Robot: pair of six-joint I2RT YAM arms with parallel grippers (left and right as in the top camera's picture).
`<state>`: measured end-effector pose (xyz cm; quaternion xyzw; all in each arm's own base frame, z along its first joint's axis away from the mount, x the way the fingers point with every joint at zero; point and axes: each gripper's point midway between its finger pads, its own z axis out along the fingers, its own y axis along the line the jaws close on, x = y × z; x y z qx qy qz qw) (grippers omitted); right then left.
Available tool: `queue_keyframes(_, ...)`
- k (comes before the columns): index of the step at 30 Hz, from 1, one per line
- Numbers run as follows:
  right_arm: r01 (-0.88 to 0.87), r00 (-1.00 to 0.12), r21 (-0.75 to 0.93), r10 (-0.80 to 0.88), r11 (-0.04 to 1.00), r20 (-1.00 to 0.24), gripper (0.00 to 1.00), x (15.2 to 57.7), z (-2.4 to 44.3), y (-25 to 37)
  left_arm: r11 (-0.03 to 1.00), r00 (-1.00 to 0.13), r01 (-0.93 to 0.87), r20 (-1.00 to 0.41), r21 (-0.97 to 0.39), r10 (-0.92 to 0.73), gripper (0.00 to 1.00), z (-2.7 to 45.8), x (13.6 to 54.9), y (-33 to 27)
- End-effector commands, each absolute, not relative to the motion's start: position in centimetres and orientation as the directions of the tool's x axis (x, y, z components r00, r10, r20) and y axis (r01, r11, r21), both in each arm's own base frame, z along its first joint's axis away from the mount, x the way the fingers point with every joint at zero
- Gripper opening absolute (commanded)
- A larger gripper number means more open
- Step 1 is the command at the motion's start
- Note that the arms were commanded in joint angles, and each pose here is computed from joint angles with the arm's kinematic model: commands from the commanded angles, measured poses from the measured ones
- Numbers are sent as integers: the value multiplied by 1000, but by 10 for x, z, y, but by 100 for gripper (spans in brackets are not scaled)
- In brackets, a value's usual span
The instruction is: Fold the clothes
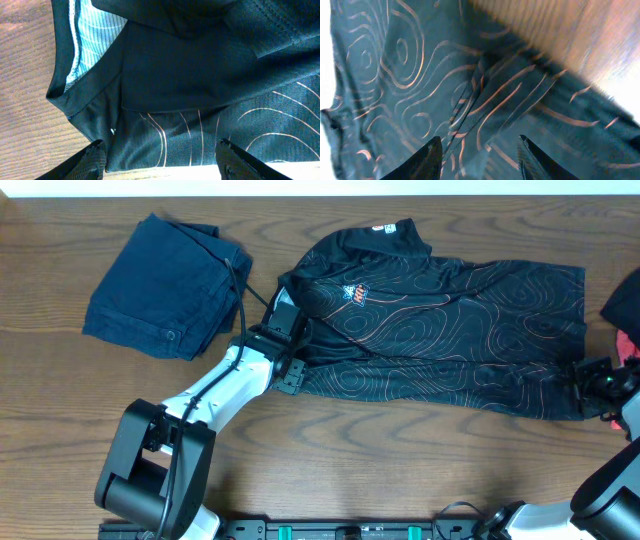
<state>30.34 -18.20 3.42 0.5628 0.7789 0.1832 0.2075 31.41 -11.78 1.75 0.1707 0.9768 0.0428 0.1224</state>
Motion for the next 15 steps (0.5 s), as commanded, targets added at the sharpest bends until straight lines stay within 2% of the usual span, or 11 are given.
queue_keyframes(1, 801, -295, 473, 929, 367, -222, 47, 303, 41, -200, 944, -921, 299, -217, 141, 324, 72, 15, 313, -112)
queue_keyframes(6, 821, -286, 435, 925, 371, -249, 45, 300, 36, -207, 944, -921, 298, -216, 141, 323, 72, 15, 313, -112)
queue_keyframes(11, 838, -296, 417, 935, 352, -194, 44, 296, 18, -201, 945, -922, 295, -216, 140, 321, 72, 15, 313, -111)
queue_keyframes(15, 845, -299, 408, 938, 345, -175, 36, 294, 9, -200, 945, -922, 296, -216, 140, 321, 72, 15, 313, -111)
